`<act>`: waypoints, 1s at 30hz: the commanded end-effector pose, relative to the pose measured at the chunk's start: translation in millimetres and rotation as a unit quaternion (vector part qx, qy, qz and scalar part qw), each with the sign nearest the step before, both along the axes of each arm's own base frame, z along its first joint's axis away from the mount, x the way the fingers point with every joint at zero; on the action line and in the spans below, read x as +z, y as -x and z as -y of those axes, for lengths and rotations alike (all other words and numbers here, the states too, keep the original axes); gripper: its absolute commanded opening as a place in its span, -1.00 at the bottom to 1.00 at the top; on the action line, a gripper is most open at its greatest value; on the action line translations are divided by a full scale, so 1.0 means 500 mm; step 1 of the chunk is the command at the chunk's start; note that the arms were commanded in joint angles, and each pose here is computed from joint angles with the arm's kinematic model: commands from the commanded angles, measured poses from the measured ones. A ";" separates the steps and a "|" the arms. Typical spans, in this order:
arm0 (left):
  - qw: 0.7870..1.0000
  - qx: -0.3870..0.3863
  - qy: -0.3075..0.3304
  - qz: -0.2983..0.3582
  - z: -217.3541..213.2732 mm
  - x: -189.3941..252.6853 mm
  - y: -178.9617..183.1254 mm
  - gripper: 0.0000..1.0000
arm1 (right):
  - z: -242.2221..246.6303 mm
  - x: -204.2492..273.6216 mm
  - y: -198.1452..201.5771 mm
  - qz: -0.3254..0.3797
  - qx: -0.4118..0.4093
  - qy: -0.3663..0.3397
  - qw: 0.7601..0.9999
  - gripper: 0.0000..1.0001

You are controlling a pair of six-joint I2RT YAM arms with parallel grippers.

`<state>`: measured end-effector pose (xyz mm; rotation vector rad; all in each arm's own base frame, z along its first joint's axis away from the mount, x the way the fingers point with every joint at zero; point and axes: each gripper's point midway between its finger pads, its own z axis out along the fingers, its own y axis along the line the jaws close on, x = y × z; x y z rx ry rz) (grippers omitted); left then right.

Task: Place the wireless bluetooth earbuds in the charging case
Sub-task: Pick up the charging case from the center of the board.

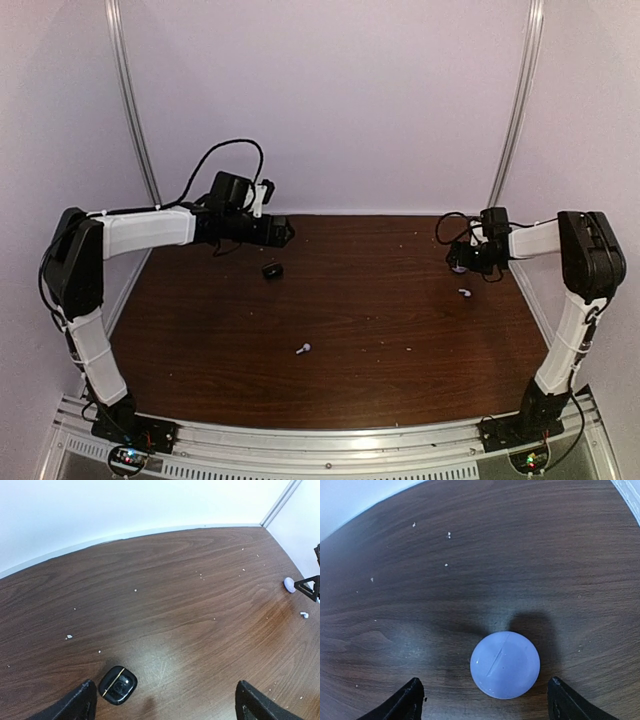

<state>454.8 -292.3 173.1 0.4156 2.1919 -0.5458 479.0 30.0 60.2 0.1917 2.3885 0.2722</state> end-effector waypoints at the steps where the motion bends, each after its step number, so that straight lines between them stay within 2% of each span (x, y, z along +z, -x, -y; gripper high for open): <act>1: 1.000 -0.009 0.006 0.024 -0.002 0.025 0.008 0.95 | 0.015 -0.018 -0.013 -0.014 -0.005 0.022 1.000 0.68; 20: 0.999 0.003 -0.004 0.035 -0.021 0.030 0.018 0.95 | 0.030 -0.090 -0.029 -0.056 -0.006 0.051 0.997 0.36; 25: 0.999 0.005 -0.006 0.037 -0.027 0.032 0.023 0.95 | 0.020 -0.093 -0.022 -0.063 0.002 0.054 0.997 0.18; 30: 0.999 -0.004 0.006 0.047 -0.025 0.045 0.034 0.95 | -0.046 -0.069 -0.006 -0.048 0.035 0.049 0.997 -0.04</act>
